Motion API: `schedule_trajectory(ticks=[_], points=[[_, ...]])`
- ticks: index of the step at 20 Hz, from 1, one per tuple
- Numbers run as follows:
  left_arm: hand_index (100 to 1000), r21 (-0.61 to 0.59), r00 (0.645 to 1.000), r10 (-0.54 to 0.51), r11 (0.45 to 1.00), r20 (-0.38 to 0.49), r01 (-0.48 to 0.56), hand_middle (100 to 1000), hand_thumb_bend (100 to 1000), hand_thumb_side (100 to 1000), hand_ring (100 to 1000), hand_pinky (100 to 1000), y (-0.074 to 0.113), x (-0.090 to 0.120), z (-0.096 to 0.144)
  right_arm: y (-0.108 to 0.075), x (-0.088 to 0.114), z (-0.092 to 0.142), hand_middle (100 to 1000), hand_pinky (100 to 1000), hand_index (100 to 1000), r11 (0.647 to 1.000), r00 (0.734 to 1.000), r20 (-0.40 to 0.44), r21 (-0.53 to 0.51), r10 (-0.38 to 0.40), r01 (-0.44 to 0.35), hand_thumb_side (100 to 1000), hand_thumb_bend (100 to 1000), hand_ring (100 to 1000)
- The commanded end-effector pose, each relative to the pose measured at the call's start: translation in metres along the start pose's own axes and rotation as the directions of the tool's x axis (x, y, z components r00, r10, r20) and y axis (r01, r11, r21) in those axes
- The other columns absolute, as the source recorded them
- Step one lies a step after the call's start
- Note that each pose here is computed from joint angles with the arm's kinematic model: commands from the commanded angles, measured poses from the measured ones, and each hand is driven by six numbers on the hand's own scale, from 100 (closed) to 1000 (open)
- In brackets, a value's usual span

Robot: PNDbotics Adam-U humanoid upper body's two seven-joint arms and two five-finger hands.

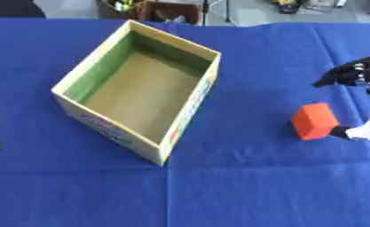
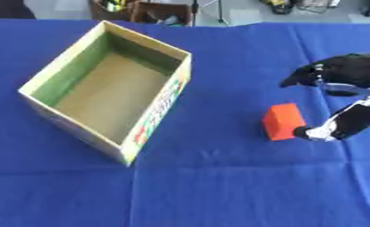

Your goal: Pick up objects on the table and place them in the box.

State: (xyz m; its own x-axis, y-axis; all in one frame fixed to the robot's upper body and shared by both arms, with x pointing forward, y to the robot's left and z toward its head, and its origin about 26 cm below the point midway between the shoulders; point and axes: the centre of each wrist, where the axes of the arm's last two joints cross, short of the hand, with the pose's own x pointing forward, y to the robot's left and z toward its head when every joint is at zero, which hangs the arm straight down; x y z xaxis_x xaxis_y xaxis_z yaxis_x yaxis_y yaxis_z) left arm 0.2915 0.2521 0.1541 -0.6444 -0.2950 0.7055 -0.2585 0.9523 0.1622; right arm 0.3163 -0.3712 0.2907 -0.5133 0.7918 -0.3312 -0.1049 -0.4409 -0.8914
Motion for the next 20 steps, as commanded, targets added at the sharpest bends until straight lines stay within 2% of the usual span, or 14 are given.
schedule_trajectory(ticks=[1, 11, 20], points=[[759, -0.009, 1.000, 0.001, 1.000, 0.026, -0.001, 618, 100, 848, 566, 314, 0.001, 0.006, -0.003, -0.006, -0.005, 0.003, 863, 872, 1000, 1.000, 0.999, -0.019, 0.012, 0.028, -0.028, 736, 407, 907], [759, -0.017, 1.000, 0.006, 1.000, 0.025, -0.006, 620, 100, 850, 567, 314, 0.000, 0.006, -0.003, 0.005, -0.012, -0.012, 850, 862, 1000, 0.999, 1.000, -0.028, 0.047, 0.014, -0.013, 744, 391, 896], [758, -0.022, 1.000, 0.008, 1.000, 0.026, -0.008, 621, 100, 850, 568, 314, -0.001, 0.007, -0.003, 0.019, -0.017, -0.021, 770, 851, 980, 0.996, 1.000, -0.031, 0.095, 0.003, 0.000, 720, 381, 879]])
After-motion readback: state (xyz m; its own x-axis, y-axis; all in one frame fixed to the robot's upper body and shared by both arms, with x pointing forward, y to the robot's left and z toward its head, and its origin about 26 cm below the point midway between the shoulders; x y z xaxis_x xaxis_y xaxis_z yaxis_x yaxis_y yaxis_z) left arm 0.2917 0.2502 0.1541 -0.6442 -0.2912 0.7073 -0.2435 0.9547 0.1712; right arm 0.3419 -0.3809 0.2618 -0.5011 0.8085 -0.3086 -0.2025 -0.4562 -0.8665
